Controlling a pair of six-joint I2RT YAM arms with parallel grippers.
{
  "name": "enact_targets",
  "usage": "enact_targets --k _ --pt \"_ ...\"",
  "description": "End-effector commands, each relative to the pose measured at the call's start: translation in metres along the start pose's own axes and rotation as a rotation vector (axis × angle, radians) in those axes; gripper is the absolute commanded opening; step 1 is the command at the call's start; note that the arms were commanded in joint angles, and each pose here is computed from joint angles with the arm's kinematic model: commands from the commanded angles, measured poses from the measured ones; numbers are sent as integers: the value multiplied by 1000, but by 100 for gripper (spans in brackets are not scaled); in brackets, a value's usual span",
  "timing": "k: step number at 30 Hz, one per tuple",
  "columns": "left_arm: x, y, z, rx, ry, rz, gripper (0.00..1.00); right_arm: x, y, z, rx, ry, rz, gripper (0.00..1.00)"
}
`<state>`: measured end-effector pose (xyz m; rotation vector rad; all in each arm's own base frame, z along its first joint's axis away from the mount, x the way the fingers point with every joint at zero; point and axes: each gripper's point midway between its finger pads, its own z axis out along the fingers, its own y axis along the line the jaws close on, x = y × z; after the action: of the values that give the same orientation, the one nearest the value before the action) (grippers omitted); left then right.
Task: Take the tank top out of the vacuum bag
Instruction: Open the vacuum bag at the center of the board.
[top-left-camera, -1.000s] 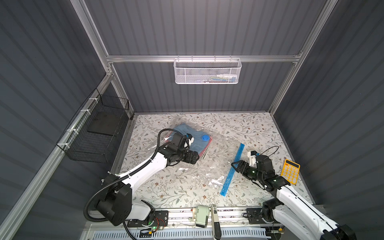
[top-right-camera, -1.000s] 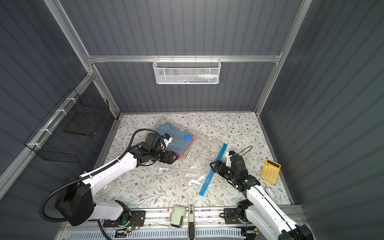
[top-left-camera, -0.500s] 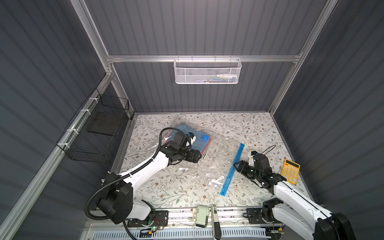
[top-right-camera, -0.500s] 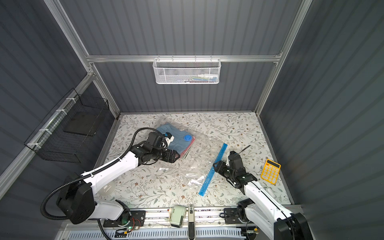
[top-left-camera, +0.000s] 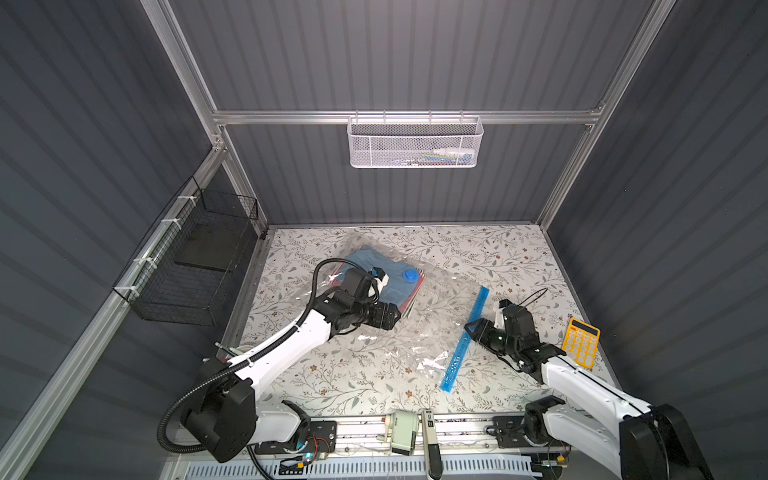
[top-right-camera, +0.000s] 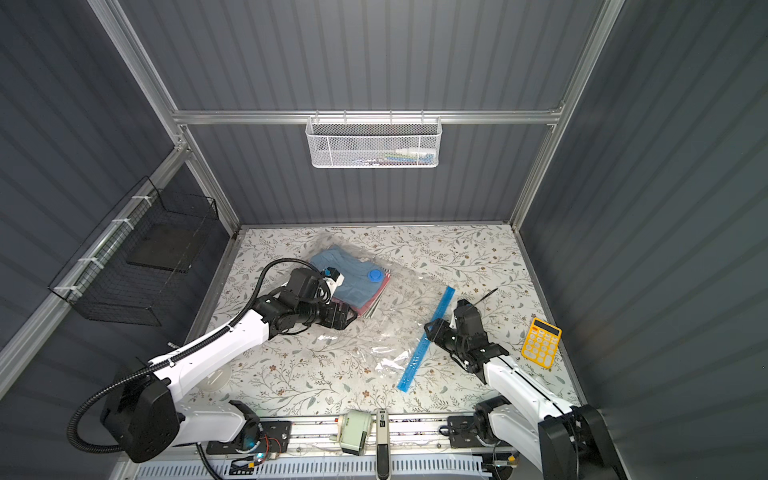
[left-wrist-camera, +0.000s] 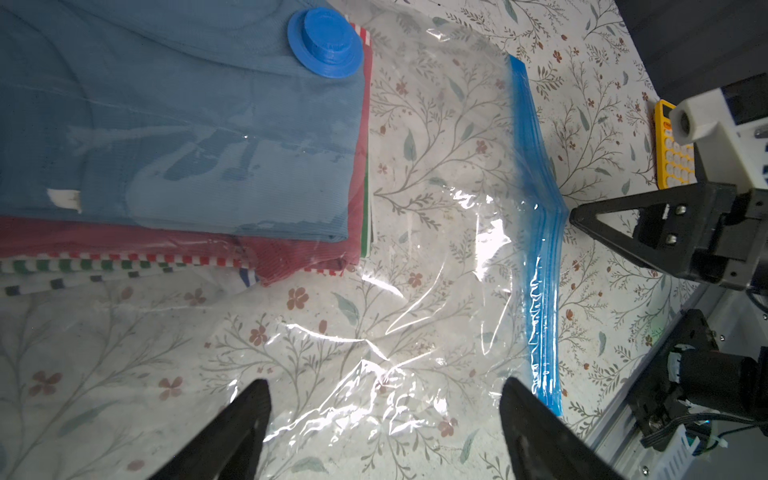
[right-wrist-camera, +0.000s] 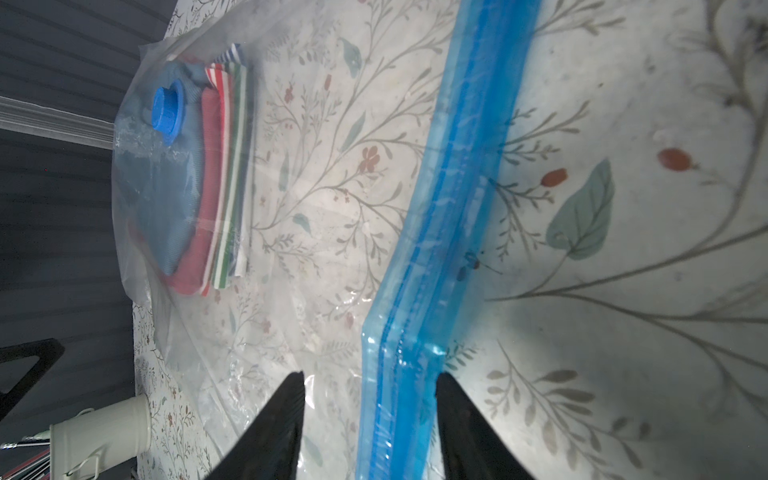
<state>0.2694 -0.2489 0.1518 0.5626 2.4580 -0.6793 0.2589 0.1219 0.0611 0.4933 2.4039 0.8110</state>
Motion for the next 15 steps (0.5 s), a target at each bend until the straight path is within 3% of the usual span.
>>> enact_targets --k 1,15 --pt "5 -5 -4 16 9 -4 88 -4 4 1 -5 -7 -6 53" --pt "8 -10 -10 34 10 -19 88 -8 13 21 -57 7 -2 50"
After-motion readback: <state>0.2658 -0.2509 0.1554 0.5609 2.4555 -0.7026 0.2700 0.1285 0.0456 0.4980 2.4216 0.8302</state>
